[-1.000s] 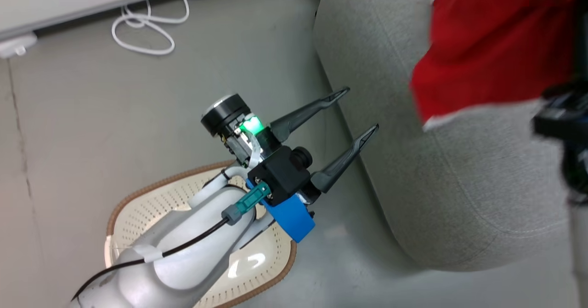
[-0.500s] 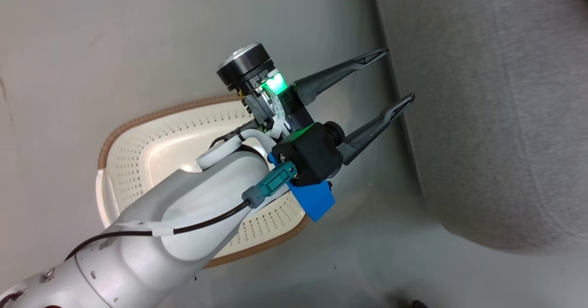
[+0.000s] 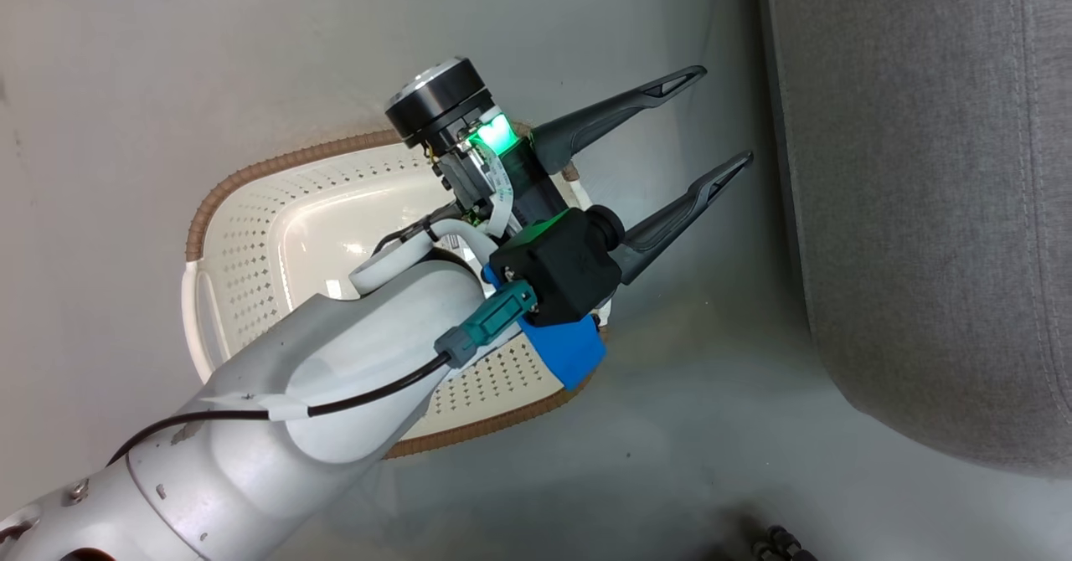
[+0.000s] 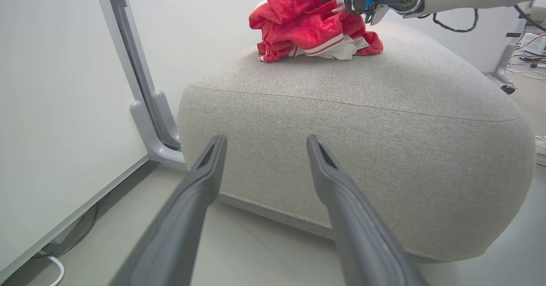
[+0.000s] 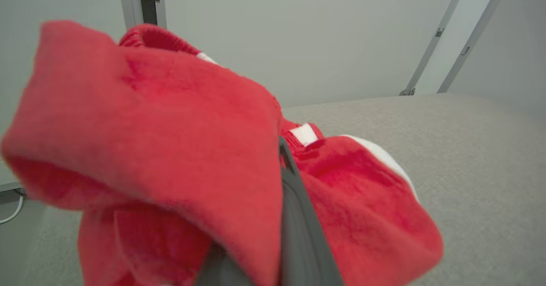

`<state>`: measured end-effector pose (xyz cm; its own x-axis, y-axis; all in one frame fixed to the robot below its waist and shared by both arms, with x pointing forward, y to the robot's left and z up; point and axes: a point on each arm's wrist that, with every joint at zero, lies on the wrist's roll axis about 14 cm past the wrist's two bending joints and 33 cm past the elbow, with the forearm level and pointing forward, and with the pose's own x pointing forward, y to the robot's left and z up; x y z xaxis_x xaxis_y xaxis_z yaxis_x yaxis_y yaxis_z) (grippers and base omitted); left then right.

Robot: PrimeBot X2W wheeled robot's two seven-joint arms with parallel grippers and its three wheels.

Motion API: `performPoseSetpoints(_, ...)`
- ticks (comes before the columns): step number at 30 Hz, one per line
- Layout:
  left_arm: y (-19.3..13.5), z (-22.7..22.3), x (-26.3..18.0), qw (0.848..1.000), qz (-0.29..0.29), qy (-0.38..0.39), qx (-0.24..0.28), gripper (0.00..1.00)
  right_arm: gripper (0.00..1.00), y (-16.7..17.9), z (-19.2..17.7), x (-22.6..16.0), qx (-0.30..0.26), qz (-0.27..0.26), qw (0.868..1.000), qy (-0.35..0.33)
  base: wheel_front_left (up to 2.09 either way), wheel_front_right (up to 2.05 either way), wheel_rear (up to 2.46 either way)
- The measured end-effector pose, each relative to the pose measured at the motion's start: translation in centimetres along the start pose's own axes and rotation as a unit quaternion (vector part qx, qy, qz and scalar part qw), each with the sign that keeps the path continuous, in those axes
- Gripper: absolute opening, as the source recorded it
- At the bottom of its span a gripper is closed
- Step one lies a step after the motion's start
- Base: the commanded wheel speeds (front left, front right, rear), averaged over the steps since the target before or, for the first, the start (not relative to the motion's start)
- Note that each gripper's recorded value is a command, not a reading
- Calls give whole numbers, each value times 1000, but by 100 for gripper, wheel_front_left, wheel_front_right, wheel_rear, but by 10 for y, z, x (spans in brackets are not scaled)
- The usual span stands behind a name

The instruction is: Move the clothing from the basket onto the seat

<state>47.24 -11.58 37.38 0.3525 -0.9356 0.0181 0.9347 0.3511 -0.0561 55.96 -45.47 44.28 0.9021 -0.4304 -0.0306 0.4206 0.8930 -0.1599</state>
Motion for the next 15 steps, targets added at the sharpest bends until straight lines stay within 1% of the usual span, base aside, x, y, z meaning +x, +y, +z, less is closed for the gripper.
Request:
performPoseSetpoints(3, 2, 7, 0, 1000, 3, -4, 6, 100, 0, -6, -9, -8, 8, -8, 1000, 17, 0, 0, 0)
performPoseSetpoints(5, 2, 11, 0, 1000, 4, -4, 10, 100, 91, -6, -6, -10, 13, -8, 1000, 16, 0, 0, 0)
performPoseSetpoints(6, 2, 13, -1, 1000, 5, -4, 12, 100, 100, -6, -2, -11, 18, -9, 1000, 11, 0, 0, 0)
performPoseSetpoints(11, -2, 31, -3, 1000, 13, -11, 19, 100, 100, -17, 10, -32, 22, -12, 1000, 6, 0, 0, 0)
performPoseSetpoints(15, -7, 50, -9, 999, 29, -16, 22, 100, 100, -20, 7, -63, 17, 0, 1000, 20, 0, 0, 0)
